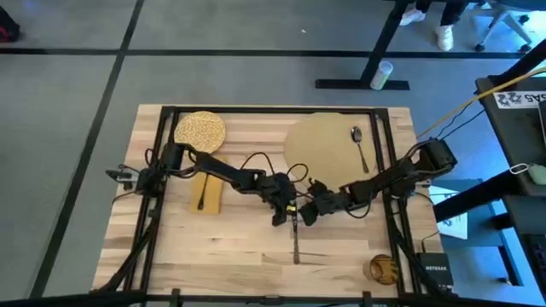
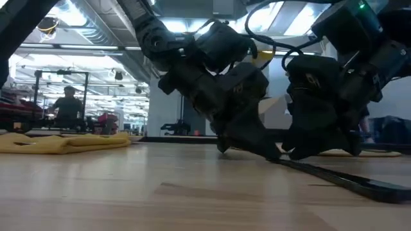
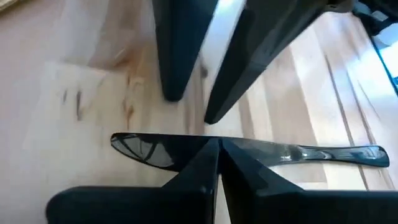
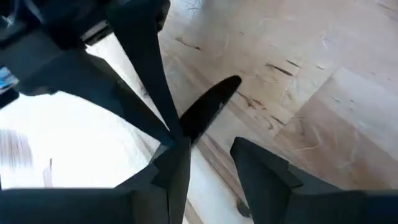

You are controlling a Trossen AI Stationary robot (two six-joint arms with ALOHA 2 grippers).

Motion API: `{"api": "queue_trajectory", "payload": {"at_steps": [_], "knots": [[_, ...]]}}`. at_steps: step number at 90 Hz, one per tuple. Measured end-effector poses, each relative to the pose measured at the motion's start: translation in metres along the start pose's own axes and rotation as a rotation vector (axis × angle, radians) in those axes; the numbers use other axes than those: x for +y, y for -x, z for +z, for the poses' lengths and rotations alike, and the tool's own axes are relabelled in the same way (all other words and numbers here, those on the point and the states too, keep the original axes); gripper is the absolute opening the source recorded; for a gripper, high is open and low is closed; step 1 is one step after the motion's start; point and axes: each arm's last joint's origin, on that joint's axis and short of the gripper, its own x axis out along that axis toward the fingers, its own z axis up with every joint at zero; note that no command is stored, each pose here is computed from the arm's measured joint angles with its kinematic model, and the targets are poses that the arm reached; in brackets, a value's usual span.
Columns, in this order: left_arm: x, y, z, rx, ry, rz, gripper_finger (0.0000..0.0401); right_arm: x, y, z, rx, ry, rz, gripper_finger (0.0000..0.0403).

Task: Set table place
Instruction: Put the knife to the left of the spoon on the woven mat

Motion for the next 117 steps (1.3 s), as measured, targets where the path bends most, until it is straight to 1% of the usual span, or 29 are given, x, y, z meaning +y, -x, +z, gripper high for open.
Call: {"api": "queue_trajectory", "payload": {"at_steps": [7,21,49,64,82,90,109,117], "knots": [[-0.001,0.002,0.000,0.005,-0.018,0.022,0.0000,0.000,0.000,0.000,0.000,0.002,0.000,0.0122],[-0.001,0.002,0.000,0.006,-0.014,0.025,0.0000,0.000,0.000,0.000,0.000,0.004,0.000,0.0122],[-0.013,0.020,0.011,-0.003,-0.053,0.035,0.0000,0.000,0.000,0.000,-0.004,0.028,0.001,0.0122],[-0.016,0.025,0.015,-0.023,-0.064,0.029,0.0000,0.001,0.000,0.000,-0.011,0.056,0.012,0.0122],[-0.016,0.025,0.013,-0.002,-0.062,0.030,0.0000,0.002,0.000,0.001,-0.020,0.099,0.032,0.0124],[-0.016,0.025,0.012,0.014,-0.067,0.032,0.0000,0.002,0.000,0.001,-0.013,0.105,0.037,0.0134],[-0.016,0.026,0.011,0.026,-0.061,0.034,0.0000,0.005,0.000,0.001,-0.005,0.146,0.071,0.0180],[-0.016,0.026,0.010,0.037,-0.055,0.038,0.0000,0.005,0.000,0.001,-0.006,0.158,0.073,0.0189]]}}
